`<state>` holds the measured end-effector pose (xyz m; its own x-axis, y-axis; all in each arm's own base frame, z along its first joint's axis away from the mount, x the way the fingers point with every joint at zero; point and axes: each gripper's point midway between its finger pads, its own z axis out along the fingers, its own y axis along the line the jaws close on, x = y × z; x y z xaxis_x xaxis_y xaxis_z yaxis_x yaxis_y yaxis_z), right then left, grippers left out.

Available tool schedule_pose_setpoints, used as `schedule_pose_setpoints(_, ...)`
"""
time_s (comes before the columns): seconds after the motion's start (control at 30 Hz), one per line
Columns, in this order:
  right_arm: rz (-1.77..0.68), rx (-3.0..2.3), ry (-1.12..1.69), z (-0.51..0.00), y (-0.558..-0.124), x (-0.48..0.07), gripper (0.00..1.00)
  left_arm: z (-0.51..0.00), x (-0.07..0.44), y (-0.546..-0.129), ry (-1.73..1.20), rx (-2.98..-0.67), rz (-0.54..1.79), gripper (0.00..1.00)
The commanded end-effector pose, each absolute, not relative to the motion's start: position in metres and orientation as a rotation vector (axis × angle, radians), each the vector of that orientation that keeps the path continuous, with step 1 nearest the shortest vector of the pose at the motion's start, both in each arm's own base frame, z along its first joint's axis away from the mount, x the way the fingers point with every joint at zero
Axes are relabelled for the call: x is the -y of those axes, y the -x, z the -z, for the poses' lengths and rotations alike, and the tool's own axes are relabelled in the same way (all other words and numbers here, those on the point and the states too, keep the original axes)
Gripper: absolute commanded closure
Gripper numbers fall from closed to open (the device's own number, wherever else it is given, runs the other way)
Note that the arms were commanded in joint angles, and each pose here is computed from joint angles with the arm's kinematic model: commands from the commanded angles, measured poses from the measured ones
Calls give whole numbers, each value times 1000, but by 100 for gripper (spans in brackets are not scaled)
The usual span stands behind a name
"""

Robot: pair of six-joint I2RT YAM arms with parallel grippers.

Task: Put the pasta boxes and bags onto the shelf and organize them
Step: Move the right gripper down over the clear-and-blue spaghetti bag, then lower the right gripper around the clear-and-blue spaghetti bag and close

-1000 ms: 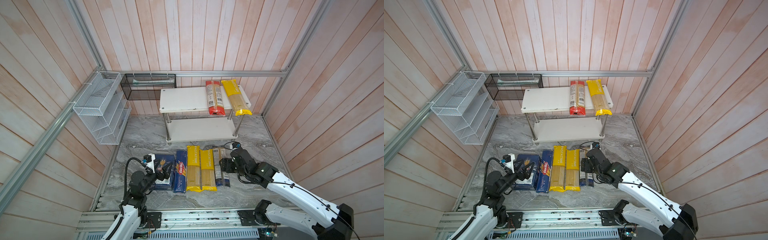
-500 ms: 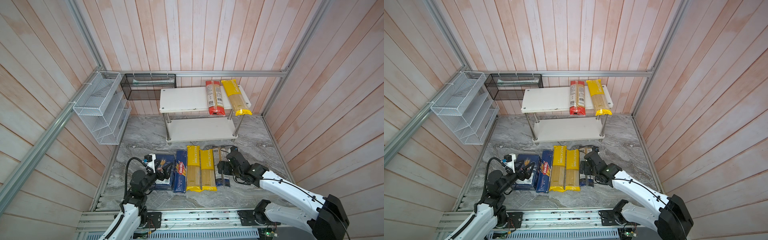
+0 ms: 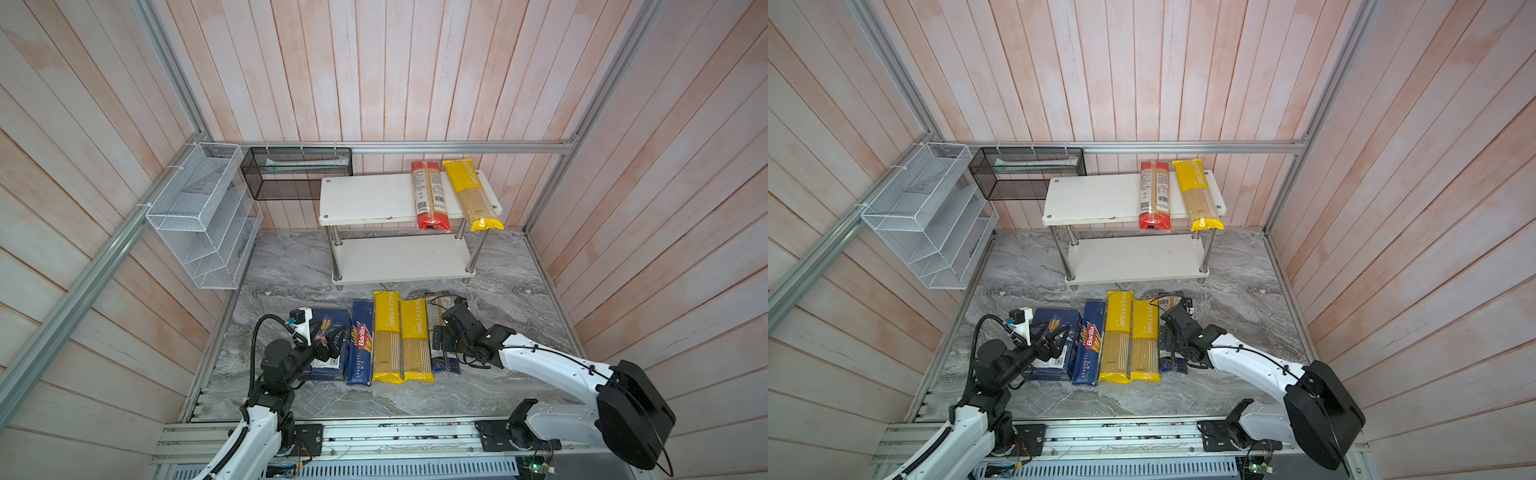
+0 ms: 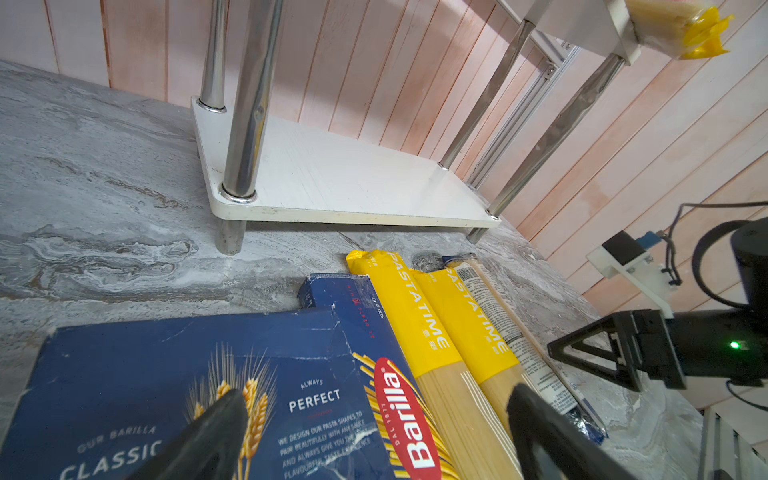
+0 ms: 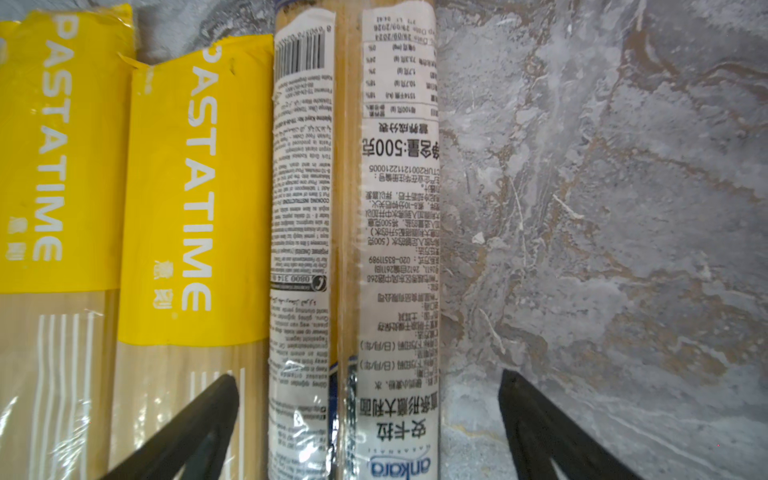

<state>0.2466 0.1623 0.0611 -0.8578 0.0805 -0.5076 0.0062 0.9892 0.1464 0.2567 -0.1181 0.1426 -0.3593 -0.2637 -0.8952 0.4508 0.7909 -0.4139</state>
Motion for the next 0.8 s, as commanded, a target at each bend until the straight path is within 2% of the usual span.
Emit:
schedule_pose_setpoints(0.0,-210,-2558,-56,-63,-256,-167,2,-149,119,-258,-148,-1769,749,0)
schedule_pose_setpoints(0.5,-223,-2596,-27,-44,-269,-173,2,-148,117,-259,-138,-1774,743,0)
schedule_pose_setpoints(0.77,-154,-2641,-38,-30,-269,-165,2,-149,116,-258,-132,-1770,739,0)
